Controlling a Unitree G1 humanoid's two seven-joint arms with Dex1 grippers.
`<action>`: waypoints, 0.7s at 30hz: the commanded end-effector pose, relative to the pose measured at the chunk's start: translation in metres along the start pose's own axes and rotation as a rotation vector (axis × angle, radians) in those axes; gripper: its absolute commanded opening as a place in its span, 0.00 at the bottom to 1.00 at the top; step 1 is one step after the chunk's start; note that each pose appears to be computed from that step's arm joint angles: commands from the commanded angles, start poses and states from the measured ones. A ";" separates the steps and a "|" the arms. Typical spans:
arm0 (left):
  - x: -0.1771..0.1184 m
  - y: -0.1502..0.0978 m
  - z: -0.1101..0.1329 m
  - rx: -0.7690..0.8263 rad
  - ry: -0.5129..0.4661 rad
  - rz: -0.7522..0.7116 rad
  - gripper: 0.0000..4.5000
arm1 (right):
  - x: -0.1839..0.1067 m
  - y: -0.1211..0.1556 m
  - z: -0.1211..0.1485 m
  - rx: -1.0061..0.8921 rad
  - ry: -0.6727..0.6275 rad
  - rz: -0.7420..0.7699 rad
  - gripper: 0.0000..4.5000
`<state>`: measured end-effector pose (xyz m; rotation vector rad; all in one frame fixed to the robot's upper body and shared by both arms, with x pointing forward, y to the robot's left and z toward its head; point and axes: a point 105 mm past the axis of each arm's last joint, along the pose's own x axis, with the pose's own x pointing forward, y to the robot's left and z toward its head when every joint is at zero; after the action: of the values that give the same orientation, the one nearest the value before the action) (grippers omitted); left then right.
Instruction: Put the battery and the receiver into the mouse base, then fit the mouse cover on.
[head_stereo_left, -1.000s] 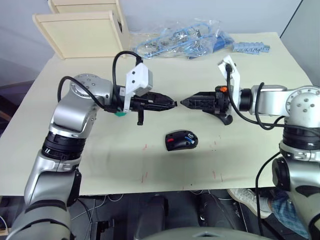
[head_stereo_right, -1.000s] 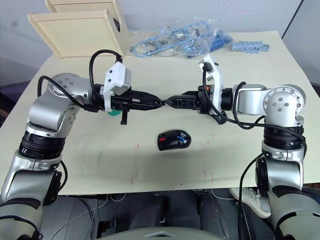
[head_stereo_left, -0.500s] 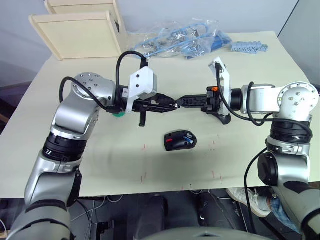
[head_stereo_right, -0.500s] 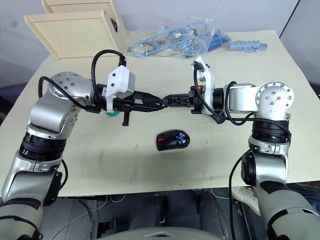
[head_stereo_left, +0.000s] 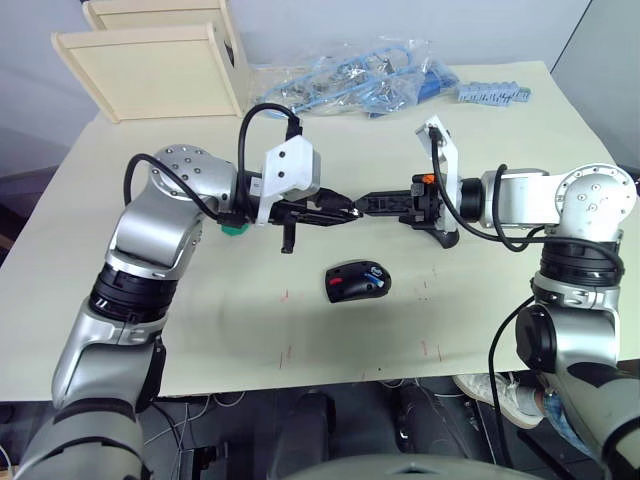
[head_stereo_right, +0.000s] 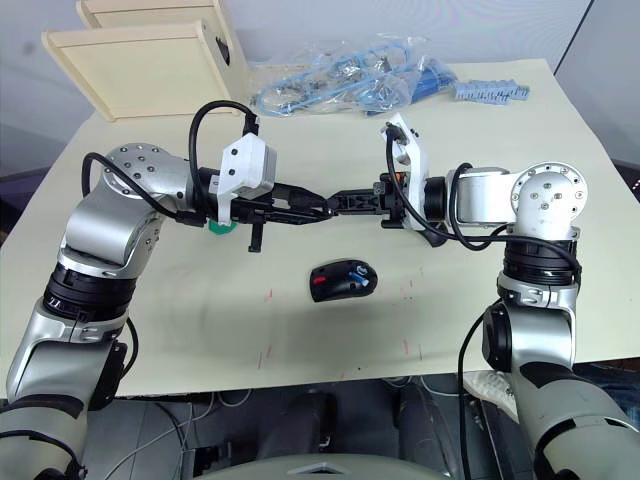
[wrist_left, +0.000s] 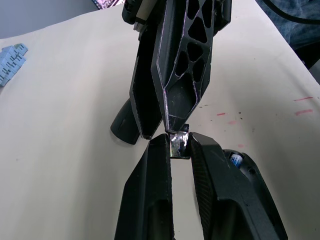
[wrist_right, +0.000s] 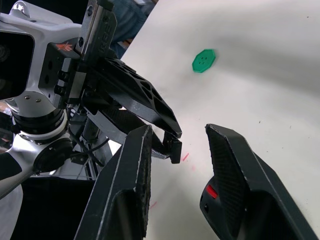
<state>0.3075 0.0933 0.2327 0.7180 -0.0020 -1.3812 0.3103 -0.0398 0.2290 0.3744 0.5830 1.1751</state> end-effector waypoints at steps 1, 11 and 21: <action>-0.005 0.005 0.009 0.054 -0.003 0.024 0.08 | -0.004 0.008 0.002 -0.032 -0.008 0.024 0.38; -0.006 0.006 0.008 0.056 0.003 0.033 0.08 | -0.005 0.008 -0.001 -0.034 -0.001 0.019 0.38; -0.006 0.007 0.008 0.065 0.006 0.037 0.08 | -0.002 0.006 -0.003 -0.029 0.009 0.013 0.38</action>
<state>0.3099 0.0949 0.2324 0.7348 -0.0047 -1.3649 0.3078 -0.0396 0.2235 0.3654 0.6048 1.1748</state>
